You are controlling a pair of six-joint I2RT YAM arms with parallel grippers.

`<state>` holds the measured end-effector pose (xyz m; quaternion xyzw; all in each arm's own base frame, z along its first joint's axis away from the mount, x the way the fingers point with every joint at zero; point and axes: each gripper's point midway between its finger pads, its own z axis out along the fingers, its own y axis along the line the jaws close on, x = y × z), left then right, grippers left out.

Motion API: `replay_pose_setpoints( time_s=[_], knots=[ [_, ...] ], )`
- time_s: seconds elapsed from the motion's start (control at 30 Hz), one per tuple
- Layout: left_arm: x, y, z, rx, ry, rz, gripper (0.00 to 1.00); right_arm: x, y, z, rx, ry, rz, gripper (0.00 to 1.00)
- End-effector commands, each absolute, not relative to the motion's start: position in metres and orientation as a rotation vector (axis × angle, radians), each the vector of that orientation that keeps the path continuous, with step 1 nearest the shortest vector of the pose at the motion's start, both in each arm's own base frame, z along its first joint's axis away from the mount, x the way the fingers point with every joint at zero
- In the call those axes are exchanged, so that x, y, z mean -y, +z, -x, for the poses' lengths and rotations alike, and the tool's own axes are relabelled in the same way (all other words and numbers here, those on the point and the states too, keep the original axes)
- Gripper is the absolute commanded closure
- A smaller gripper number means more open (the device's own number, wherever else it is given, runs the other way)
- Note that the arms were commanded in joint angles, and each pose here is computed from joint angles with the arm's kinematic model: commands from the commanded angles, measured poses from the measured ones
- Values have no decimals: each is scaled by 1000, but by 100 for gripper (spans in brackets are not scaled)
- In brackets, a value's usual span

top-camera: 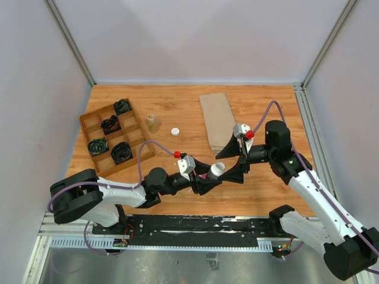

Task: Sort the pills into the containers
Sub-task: Pour the pill into the pill container.

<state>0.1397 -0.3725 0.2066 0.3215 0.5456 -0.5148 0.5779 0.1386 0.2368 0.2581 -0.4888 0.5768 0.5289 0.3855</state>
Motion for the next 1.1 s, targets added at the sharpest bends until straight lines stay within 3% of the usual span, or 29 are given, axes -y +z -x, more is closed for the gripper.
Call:
replay_pose_setpoints(
  time_s=[0.0,0.43,0.57,0.8,1.07],
  knots=[
    [380,222,-139,-1238,-1235,-747,100,-241,250,-142,-1485,1289,1266,13],
    [377,225,-142,-1243,-1232,-720,100,-246,242,-137,-1515,1306,1298,40],
    [377,226,-141,-1239,-1238,-717,100,-247,243,-134,-1508,1324,1306,42],
    [370,231,-138,-1208,-1250,-701,100,-247,246,-132,-1519,1356,1302,62],
    [361,236,-134,-1175,-1262,-680,100,-246,248,-133,-1529,1376,1284,67]
  ],
)
